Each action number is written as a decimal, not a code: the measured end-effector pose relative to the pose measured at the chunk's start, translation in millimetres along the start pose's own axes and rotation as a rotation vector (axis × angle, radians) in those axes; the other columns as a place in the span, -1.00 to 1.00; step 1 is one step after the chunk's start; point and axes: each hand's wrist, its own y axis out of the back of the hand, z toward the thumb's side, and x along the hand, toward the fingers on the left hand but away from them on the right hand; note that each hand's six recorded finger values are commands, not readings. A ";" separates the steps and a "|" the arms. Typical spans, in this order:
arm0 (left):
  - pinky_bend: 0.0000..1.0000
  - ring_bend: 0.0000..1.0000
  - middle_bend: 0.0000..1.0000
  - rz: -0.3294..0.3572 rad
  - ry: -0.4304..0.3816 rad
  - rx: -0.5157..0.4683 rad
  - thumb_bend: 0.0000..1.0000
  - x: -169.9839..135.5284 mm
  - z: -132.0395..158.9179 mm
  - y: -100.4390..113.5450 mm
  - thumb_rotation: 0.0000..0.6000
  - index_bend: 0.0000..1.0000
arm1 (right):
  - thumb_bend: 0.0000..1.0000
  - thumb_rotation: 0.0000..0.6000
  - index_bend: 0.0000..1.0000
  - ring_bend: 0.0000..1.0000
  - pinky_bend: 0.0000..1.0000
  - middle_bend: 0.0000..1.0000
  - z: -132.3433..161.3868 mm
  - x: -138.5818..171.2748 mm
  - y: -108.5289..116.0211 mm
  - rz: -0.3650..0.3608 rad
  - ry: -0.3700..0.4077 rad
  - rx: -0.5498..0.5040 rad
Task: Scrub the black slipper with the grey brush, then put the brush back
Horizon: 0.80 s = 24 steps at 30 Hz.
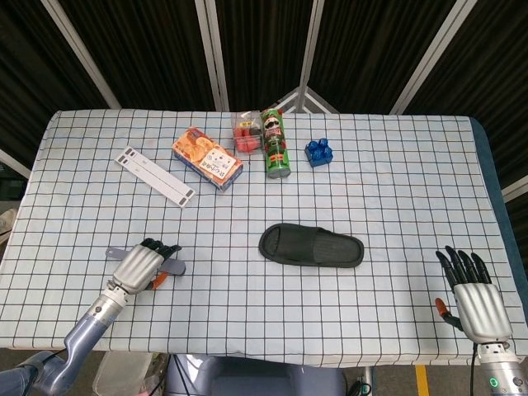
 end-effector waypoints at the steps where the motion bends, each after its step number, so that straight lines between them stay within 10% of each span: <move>1: -0.38 -0.38 -0.10 0.001 0.001 0.000 0.00 0.1 -0.1 0.1 1.00 -0.53 | -0.19 1.00 -1.00 -1.00 -1.00 -1.00 0.1 0.1 0.0 0.000 0.000 0.000; 24: 0.02 0.01 0.27 0.106 0.050 -0.008 0.28 6.3 -10.6 12.1 1.00 -0.15 | -0.19 1.00 -1.00 -1.00 -1.00 -1.00 2.4 -0.4 -1.9 0.006 0.004 0.003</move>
